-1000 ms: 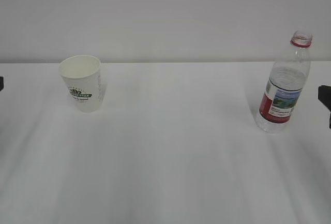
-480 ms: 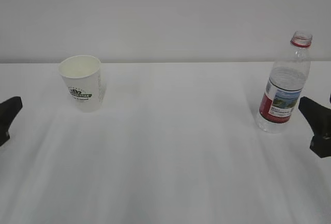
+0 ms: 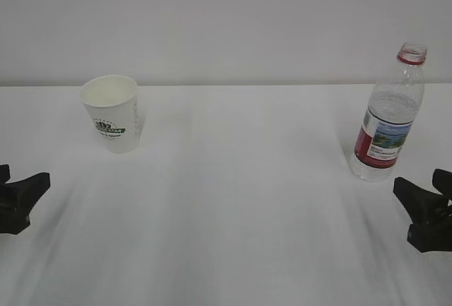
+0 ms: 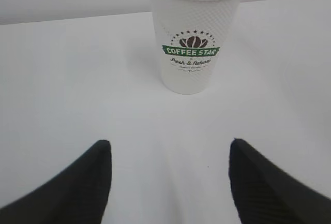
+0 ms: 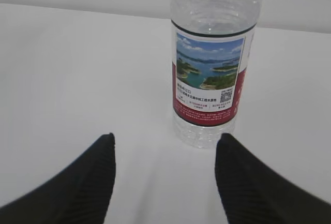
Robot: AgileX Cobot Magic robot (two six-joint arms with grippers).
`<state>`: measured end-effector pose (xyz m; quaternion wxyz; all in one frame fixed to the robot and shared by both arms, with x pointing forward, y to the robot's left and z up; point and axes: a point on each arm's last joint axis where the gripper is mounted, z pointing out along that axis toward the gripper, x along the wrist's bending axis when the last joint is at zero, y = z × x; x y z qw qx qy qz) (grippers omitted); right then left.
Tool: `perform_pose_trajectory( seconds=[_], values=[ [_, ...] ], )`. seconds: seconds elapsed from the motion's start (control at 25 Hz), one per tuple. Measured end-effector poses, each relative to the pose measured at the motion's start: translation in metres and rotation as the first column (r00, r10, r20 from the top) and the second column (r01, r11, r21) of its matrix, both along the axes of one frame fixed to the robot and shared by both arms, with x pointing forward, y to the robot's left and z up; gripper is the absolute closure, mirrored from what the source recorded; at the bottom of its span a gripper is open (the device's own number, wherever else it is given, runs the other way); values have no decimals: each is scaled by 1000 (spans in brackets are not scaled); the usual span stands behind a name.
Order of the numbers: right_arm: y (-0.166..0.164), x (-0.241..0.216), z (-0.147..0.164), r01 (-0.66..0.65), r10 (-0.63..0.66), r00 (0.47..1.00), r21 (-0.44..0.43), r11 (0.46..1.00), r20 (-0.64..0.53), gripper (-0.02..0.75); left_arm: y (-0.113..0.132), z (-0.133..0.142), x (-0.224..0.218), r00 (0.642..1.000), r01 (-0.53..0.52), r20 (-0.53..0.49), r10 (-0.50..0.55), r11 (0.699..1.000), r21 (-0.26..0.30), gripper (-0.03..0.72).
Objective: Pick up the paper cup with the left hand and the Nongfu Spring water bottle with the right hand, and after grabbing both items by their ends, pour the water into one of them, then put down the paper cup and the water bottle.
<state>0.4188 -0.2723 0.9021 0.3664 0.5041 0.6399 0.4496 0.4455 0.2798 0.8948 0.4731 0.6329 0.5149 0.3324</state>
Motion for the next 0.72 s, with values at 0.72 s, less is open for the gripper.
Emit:
perform_pose_trajectory(
  seconds=[0.72],
  values=[
    [0,0,0,-62,71,997,-184,981,42,273,0,1,1,1000,0,7,0,1000,0,172]
  ],
)
